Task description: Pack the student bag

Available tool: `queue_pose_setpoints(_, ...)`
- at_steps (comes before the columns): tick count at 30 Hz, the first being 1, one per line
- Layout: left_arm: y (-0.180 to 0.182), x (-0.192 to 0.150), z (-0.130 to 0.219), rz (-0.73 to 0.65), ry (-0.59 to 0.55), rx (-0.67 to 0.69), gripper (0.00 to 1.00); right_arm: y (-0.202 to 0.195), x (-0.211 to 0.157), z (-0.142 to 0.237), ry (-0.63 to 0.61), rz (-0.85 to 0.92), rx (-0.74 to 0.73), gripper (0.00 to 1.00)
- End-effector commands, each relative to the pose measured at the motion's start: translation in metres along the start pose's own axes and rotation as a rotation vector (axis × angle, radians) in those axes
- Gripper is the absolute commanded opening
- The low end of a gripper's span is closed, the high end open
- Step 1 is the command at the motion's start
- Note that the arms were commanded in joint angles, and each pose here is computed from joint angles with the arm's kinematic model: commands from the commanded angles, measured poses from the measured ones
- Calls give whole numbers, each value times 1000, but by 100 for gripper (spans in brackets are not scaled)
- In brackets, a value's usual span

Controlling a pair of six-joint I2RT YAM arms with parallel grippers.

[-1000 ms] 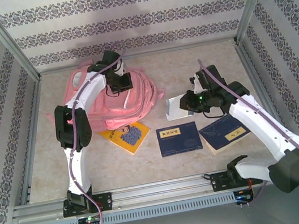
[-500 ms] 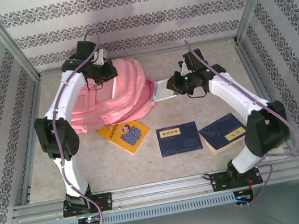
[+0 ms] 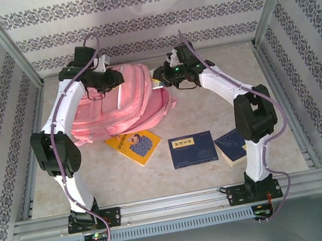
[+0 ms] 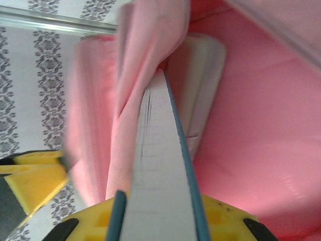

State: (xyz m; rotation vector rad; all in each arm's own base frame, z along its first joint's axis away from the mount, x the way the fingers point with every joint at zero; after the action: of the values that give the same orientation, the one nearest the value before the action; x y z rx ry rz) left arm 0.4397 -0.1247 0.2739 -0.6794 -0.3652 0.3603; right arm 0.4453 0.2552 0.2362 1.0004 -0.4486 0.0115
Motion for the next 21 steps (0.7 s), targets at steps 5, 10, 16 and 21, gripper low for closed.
queue_pose_setpoints(5,-38,-43,56,-125,-139,188,60,72,-2,12,-34,48,201,0)
queue_pose_setpoints(10,-53,-71,48,-206,-82,192,62,78,-7,10,-36,26,219,0)
queue_pose_setpoints(16,-54,-77,30,-267,-66,276,62,84,-6,5,-42,6,249,0)
queue_pose_setpoints(21,-51,-70,23,-317,-87,348,61,88,-5,7,-54,2,269,0)
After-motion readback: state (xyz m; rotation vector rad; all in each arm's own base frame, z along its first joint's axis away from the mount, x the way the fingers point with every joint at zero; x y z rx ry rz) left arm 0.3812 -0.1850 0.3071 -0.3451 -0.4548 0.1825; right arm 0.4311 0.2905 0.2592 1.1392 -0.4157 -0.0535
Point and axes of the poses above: each hand's point on the last joint's axis, 136 mm out from that joint toward the fingers, its own z axis back along the fingers, its own y axis along the line the jaws close on, x = y × z, the point moved 5 cm from there along z, back along the fingers, and after that the axes turned 15 degrees about z, right-handed, at the moved point
